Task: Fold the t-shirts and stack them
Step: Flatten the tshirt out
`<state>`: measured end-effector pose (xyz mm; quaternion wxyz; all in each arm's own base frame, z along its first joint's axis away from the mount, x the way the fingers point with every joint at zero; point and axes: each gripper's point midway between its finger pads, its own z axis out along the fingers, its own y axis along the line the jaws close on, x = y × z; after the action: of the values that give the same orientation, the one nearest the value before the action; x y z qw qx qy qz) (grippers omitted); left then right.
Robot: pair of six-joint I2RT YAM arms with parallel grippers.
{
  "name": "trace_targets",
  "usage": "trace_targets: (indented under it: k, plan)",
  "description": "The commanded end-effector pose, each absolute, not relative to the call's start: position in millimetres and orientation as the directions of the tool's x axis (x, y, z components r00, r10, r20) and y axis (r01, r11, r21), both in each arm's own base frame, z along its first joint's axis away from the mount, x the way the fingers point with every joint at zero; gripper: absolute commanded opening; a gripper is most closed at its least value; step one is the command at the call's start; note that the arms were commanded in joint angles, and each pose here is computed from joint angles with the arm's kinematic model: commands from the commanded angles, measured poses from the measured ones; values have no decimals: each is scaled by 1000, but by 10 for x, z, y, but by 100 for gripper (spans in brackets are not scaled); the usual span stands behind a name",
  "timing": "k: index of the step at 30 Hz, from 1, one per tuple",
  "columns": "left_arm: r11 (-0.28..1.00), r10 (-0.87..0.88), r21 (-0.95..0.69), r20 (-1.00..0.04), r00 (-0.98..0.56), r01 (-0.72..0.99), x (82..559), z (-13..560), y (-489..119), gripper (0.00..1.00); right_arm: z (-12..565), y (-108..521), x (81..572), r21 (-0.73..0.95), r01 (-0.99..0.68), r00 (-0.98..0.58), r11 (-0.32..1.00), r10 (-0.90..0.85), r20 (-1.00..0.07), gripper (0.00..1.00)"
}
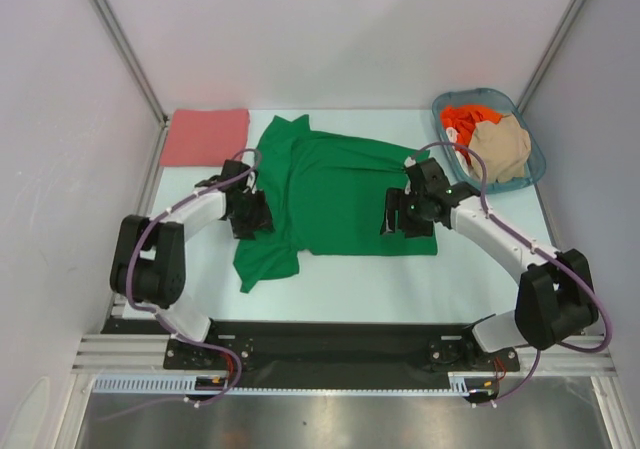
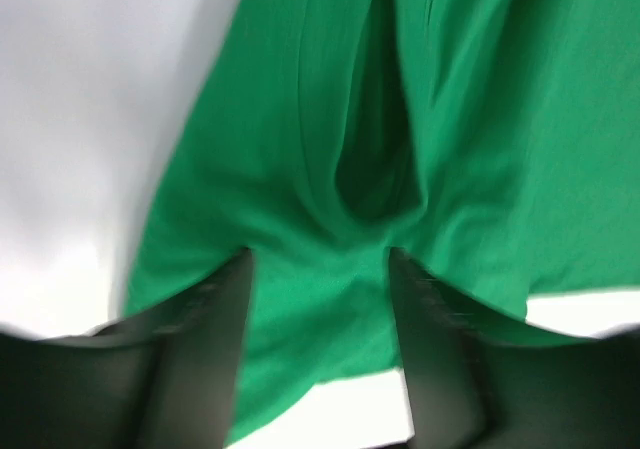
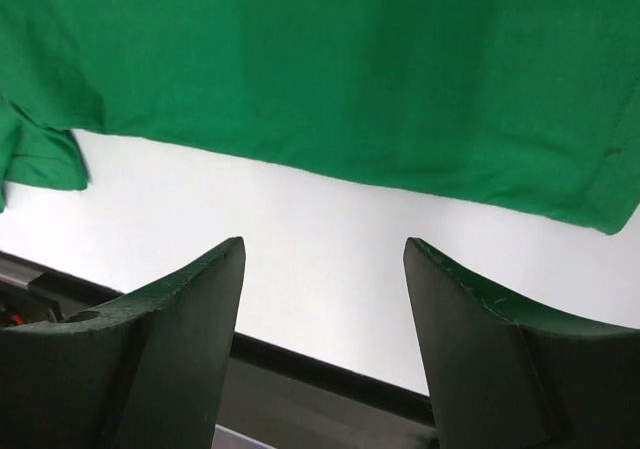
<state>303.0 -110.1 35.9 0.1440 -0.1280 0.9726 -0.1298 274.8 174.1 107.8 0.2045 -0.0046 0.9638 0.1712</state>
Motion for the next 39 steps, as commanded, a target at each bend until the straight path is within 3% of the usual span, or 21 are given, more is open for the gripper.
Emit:
trace_targets:
  k: [1,6,8,9,12,22,27,28,29,33,36,39]
  plan:
    - [951,-257,-265,-375,-890,-163,3450,519,-1074,56,1184,1767,2676,374,-73,-914,924,88,-397,71]
    - [957,-248,-230,-336,-909,-177,3531,350,-1074,54,1130,1700,2616,376,-56,-917,925,101,-385,71]
    - [957,-241,-235,-324,-915,-169,3541,327,-1096,47,1122,1669,2618,382,-44,-918,923,113,-379,71]
    - [960,-233,-231,-333,-914,-161,3558,328,-1101,32,1131,1673,2622,386,-49,-917,921,112,-383,71]
    - [968,-222,-194,-363,-905,-159,3577,430,-1020,0,1133,1644,2640,388,-42,-916,920,119,-383,71]
    - [982,-185,-144,-644,-743,-120,4220,1571,-865,0,1095,1612,2582,389,-31,-924,921,122,-363,71]
    - [988,-130,-27,-657,-743,-149,4541,1589,-701,3,1141,1585,2570,382,-30,-923,924,121,-365,71]
    - [989,-122,-22,-675,-727,-145,4643,1667,-692,13,1151,1583,2567,381,-31,-923,924,120,-365,71]
    - [990,-108,-5,-671,-734,-141,4674,1652,-680,43,1153,1573,2558,379,-26,-924,925,122,-362,71]
    - [980,-113,40,-687,-718,-193,4654,1823,-552,60,1199,1574,2547,384,-29,-923,923,123,-365,72]
    - [975,-163,-13,-713,-682,-220,4335,2080,-495,61,1202,1589,2511,397,-30,-923,917,127,-363,72]
    - [951,-266,-64,-663,-700,-301,3909,1905,-342,45,1227,1571,2483,396,-17,-923,918,138,-360,71]
